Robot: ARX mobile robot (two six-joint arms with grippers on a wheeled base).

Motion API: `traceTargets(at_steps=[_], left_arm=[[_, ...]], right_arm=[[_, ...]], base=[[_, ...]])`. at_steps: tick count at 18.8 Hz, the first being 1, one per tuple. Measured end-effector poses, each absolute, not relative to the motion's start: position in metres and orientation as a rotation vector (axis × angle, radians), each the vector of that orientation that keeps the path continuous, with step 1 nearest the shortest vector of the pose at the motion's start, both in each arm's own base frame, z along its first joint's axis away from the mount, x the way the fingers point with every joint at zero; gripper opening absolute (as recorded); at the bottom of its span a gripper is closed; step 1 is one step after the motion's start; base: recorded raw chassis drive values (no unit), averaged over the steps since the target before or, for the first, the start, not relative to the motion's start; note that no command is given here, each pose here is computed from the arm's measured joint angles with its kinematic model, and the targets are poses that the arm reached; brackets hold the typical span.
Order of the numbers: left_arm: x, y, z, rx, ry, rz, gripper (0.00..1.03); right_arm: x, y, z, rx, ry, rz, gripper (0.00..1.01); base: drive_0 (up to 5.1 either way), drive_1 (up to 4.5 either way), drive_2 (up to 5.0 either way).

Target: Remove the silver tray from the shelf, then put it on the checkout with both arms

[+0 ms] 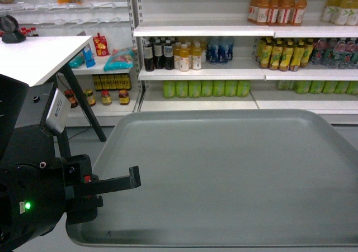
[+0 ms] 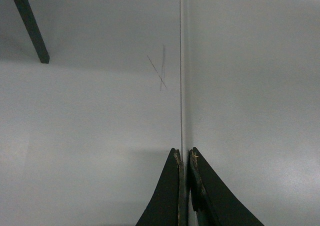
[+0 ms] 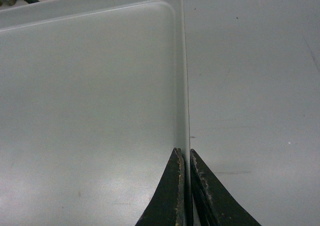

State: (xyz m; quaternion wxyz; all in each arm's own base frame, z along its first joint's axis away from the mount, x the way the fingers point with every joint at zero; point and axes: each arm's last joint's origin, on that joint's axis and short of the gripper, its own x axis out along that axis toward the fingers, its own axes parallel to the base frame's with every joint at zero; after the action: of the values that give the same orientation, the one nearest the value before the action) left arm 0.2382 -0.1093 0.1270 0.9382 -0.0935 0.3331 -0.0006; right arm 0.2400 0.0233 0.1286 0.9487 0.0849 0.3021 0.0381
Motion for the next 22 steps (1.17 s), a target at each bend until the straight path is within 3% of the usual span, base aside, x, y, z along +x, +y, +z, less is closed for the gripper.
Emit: traceTargets(at_steps=[22], left_arm=[[0.2381, -0.1092, 0.1269, -0.19, 0.681, 0.0, 0.03]], right_arm=[[0.2401, 0.0234, 0.1287, 0.174, 0.614, 0.078, 0.03]], base=[[-4.9, 2.47, 2.5]])
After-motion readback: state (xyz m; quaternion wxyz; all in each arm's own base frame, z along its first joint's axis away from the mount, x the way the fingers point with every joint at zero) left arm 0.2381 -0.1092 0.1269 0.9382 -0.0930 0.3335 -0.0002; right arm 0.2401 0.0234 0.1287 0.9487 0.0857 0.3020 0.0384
